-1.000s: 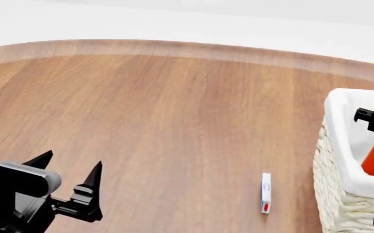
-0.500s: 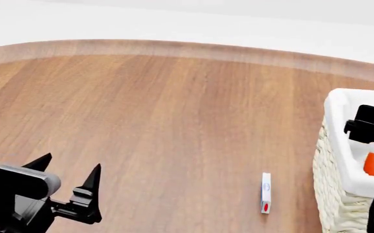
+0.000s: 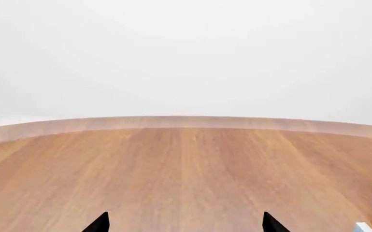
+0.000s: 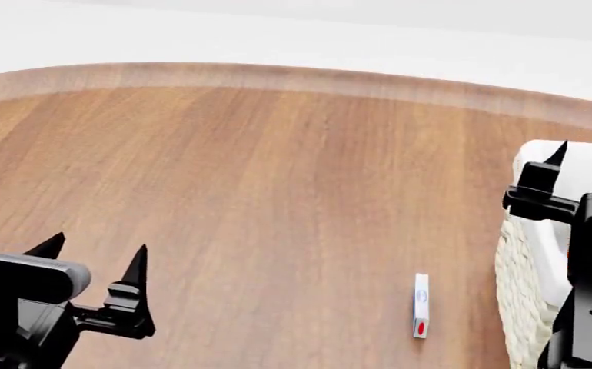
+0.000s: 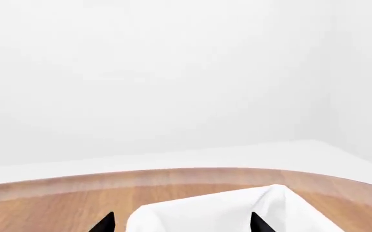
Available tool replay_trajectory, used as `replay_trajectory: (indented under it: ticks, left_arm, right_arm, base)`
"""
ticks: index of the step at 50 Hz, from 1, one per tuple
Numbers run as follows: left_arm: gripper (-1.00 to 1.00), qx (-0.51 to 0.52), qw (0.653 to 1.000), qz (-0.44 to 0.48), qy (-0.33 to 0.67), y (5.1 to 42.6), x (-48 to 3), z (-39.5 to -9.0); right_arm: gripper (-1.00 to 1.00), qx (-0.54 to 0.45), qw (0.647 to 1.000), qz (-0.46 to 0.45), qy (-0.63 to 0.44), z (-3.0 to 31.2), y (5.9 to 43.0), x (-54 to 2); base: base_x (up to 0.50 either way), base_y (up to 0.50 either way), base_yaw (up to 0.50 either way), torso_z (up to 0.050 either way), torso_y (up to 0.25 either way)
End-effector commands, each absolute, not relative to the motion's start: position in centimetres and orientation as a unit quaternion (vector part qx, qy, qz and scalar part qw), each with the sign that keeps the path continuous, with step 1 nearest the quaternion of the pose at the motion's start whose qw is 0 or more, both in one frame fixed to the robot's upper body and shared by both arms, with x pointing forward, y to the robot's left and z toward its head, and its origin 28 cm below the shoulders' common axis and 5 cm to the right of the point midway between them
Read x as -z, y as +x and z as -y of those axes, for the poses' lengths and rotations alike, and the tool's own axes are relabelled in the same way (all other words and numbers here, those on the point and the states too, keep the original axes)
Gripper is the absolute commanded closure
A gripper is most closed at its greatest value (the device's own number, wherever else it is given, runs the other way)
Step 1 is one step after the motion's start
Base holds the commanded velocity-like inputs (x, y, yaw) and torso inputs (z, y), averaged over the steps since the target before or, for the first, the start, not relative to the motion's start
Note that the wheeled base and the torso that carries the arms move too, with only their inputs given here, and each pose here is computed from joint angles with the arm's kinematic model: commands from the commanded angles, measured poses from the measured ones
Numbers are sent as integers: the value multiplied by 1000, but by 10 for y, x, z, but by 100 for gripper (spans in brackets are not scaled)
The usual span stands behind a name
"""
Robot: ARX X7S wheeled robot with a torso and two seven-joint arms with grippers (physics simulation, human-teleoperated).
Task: Pick up the ketchup, and put it in the basket.
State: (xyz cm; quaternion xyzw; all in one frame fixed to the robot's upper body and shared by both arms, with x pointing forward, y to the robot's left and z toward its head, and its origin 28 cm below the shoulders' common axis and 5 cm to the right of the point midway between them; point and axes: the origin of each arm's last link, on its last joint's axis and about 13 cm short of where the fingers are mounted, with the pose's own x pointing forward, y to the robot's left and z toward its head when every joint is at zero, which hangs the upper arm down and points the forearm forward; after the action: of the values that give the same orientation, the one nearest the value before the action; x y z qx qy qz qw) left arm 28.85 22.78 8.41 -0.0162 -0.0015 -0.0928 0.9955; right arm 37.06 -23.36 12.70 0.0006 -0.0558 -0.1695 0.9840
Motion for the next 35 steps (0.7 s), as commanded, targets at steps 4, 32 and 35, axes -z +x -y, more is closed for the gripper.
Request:
replay_trajectory:
  ticks: [4,32,35]
  left_arm:
    - [-100,43,997,51,-35,287,-99,-225]
    - [-100,8,991,124,-42,261,-92,-208]
    - [-100,12,990,131,-46,256,-96,-206]
  right_arm:
    - [-100,143,979,142,16,193,325,-133]
    - [-100,84,961,263,-24,130,244,-134]
    - [-100,72,957,280,-33,122,236,-139]
  base:
    - [0,0,0,0,0]
    - [0,0,0,0,0]
    - [0,0,0,0,0]
